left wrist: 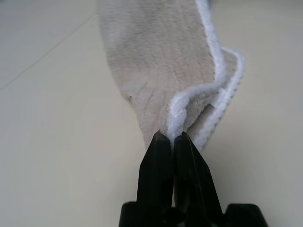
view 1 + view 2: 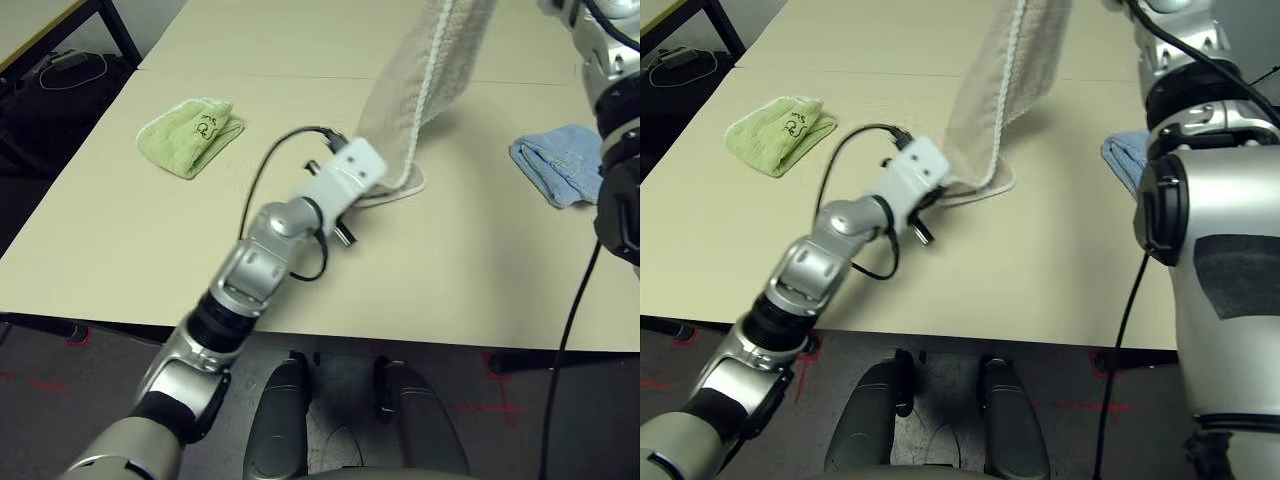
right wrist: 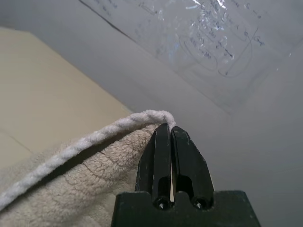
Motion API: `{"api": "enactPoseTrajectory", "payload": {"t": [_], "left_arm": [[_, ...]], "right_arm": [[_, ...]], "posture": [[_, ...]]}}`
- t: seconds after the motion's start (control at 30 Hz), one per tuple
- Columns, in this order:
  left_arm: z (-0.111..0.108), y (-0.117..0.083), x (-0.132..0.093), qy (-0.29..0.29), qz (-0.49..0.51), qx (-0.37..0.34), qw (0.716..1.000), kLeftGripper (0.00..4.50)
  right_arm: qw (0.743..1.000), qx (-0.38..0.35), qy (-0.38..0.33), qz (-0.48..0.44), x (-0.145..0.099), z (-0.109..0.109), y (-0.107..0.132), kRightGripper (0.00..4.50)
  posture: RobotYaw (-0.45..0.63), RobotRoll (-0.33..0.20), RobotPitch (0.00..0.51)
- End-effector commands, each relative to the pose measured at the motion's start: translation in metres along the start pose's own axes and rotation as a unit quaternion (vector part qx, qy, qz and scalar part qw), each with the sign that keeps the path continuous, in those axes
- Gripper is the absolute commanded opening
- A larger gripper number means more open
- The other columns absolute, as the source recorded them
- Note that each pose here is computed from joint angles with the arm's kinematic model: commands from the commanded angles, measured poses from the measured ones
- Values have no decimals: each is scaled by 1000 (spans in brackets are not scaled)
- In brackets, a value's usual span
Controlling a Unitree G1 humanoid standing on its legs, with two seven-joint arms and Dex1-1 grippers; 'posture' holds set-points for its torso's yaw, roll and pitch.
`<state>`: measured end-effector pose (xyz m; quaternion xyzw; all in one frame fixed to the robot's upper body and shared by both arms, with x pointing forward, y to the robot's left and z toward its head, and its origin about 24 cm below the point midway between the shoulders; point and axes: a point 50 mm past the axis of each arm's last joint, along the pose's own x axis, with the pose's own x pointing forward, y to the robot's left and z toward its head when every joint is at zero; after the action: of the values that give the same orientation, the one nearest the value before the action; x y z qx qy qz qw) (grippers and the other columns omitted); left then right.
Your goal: Fold the towel and set it aside.
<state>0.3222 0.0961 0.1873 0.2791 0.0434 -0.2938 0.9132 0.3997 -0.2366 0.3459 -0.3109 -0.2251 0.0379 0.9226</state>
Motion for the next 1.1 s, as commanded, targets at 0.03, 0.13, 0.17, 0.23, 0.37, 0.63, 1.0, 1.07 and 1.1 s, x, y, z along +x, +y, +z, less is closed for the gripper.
{"api": "enactPoseTrajectory", "payload": {"t": [0.03, 0.13, 0.17, 0.23, 0.37, 0.63, 1.0, 1.07, 1.1], "left_arm": [[-11, 15, -3, 13, 13, 1, 1000, 13], [-16, 28, -4, 17, 22, -17, 999, 13], [-17, 31, -3, 18, 24, -24, 999, 13], [-18, 42, -2, 15, 44, -31, 998, 13], [-18, 71, 2, 0, 117, -55, 992, 13], [-21, 109, 0, -15, 175, -55, 983, 13], [-19, 134, -15, -59, 103, -110, 987, 13], [-15, 141, -18, -76, 91, -113, 986, 13], [-11, 145, -19, -86, 88, -115, 986, 13]], "right_arm": [[1000, -7, 8, 6, -15, -20, -7, 0], [999, -15, 13, 35, -28, -38, -4, 0], [999, -14, 14, 42, -32, -42, -3, 0], [999, 4, 9, 50, -39, -49, -3, 0], [996, 61, -11, 65, -54, -60, -6, 0], [986, 134, 0, 101, -95, -87, -16, 0], [949, 261, 20, 175, -133, -83, -44, 0], [941, 294, 11, 169, -132, -77, -50, 0], [937, 308, 6, 163, -132, -75, -54, 0]], "posture": [[70, 0, 192], [62, 0, 194], [58, 0, 195], [56, 0, 197], [54, 0, 198], [41, 0, 207], [10, 0, 236], [1, 0, 242], [-2, 0, 244]]}}
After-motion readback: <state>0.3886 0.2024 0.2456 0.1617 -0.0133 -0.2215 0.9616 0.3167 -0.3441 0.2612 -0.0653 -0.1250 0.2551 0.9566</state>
